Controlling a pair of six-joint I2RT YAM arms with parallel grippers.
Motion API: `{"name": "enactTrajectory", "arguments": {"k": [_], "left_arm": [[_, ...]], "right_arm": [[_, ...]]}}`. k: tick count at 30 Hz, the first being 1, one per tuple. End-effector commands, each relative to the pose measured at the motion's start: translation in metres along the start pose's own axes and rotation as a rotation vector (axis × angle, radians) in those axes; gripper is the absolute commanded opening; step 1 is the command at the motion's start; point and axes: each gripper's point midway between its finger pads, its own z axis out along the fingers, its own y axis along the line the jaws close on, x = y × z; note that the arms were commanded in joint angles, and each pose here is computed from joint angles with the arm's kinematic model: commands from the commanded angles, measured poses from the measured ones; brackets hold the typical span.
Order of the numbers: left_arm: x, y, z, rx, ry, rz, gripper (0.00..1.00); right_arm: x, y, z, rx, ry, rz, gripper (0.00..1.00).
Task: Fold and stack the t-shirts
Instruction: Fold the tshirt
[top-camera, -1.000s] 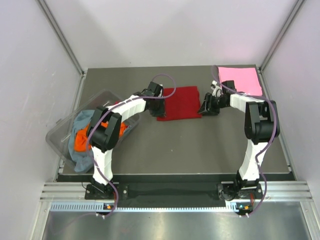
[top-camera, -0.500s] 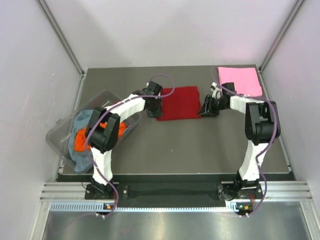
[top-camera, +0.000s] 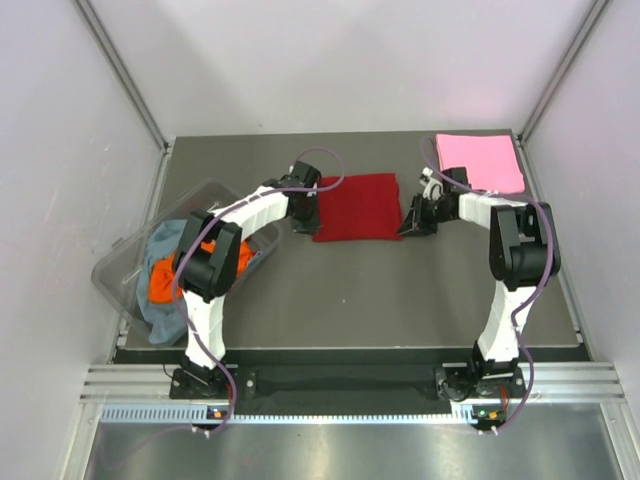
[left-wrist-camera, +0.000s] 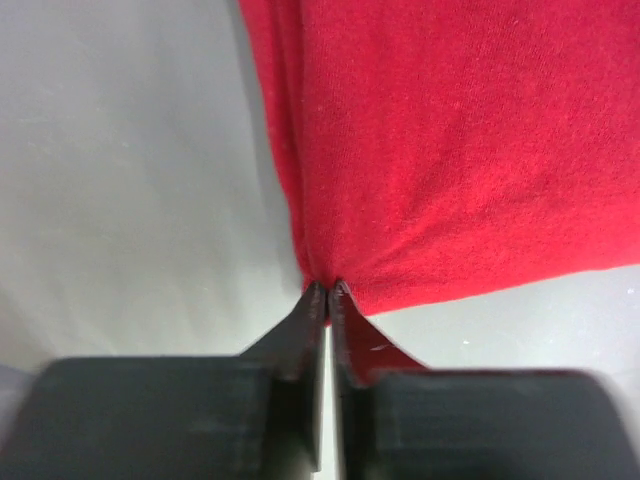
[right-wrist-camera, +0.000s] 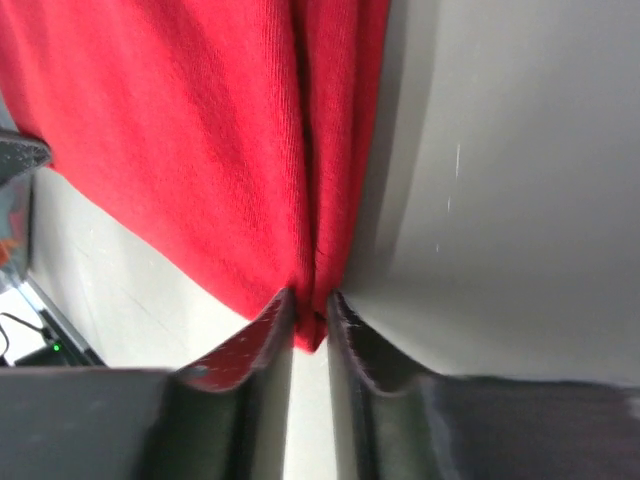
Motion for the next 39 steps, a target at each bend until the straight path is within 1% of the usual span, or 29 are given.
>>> {"name": "enactTrajectory", "arguments": {"k": [1,2,4,7,11,13,14,15,16,17,18,19,20,21,22,23,25,26,27,28,31,35,39], "left_arm": [[-0.001,-0.007,-0.004,0.040,0.007,0.009,0.00],[0.004,-0.005,-0.005,0.039,0.018,0.004,0.00],[0.007,-0.008,-0.010,0.054,0.017,-0.004,0.00],[0.019,-0.010,-0.015,0.058,0.030,-0.010,0.00],[0.041,-0.011,-0.023,0.050,0.057,-0.012,0.00],[0.047,-0.017,-0.029,0.053,0.053,0.001,0.01],[0.048,-0.019,-0.031,0.057,0.052,0.005,0.06],[0.047,-0.023,-0.033,0.068,0.048,0.008,0.18],[0.042,-0.026,-0.037,0.077,0.041,0.006,0.24],[0.039,-0.026,-0.039,0.070,0.033,0.006,0.27],[0.040,-0.024,-0.041,0.052,0.045,0.007,0.29],[0.026,-0.029,-0.048,0.052,0.015,0.009,0.31],[0.019,-0.027,-0.050,0.031,0.000,0.013,0.31],[0.018,-0.025,-0.053,0.011,0.008,0.024,0.32],[0.001,-0.035,-0.062,0.032,-0.029,0.032,0.33],[-0.009,-0.034,-0.064,0.013,-0.058,0.040,0.33],[-0.033,-0.047,-0.071,0.049,-0.114,0.060,0.34],[-0.040,-0.051,-0.072,0.061,-0.127,0.062,0.33],[-0.044,-0.051,-0.066,0.064,-0.126,0.064,0.33],[-0.057,-0.056,-0.068,0.078,-0.156,0.061,0.33],[-0.068,-0.061,-0.056,0.125,-0.153,0.053,0.32],[-0.082,-0.057,-0.032,0.127,-0.166,0.056,0.31],[-0.100,-0.051,-0.015,0.113,-0.213,0.067,0.30]], "right_arm": [[0.000,0.009,-0.005,0.009,-0.016,-0.036,0.14],[0.004,0.006,-0.007,0.026,-0.009,-0.031,0.06],[0.005,0.008,-0.014,0.041,-0.017,-0.040,0.00],[0.016,0.004,-0.022,0.082,-0.016,-0.040,0.00],[0.041,-0.002,-0.032,0.125,0.012,-0.008,0.00],[0.043,0.002,-0.040,0.125,-0.004,-0.022,0.04],[0.046,0.001,-0.041,0.135,-0.002,-0.020,0.09],[0.045,0.001,-0.044,0.145,-0.009,-0.022,0.14],[0.041,0.001,-0.048,0.160,-0.020,-0.023,0.22],[0.037,0.001,-0.052,0.182,-0.024,-0.021,0.31],[0.034,0.002,-0.053,0.183,-0.028,-0.026,0.33],[0.031,0.003,-0.055,0.184,-0.032,-0.025,0.35],[0.023,0.007,-0.058,0.181,-0.045,-0.032,0.41],[0.019,0.009,-0.059,0.180,-0.051,-0.031,0.43],[0.014,0.012,-0.060,0.175,-0.061,-0.036,0.43],[0.001,0.019,-0.063,0.158,-0.083,-0.052,0.45],[-0.012,0.023,-0.060,0.147,-0.095,-0.067,0.46],[-0.029,0.030,-0.063,0.131,-0.123,-0.093,0.47],[-0.034,0.029,-0.058,0.128,-0.119,-0.101,0.47],[-0.049,0.035,-0.060,0.117,-0.145,-0.119,0.47],[-0.061,0.034,-0.050,0.103,-0.138,-0.129,0.47],[-0.086,0.035,-0.044,0.093,-0.160,-0.156,0.48],[-0.099,0.022,-0.026,0.097,-0.155,-0.149,0.50]]}}
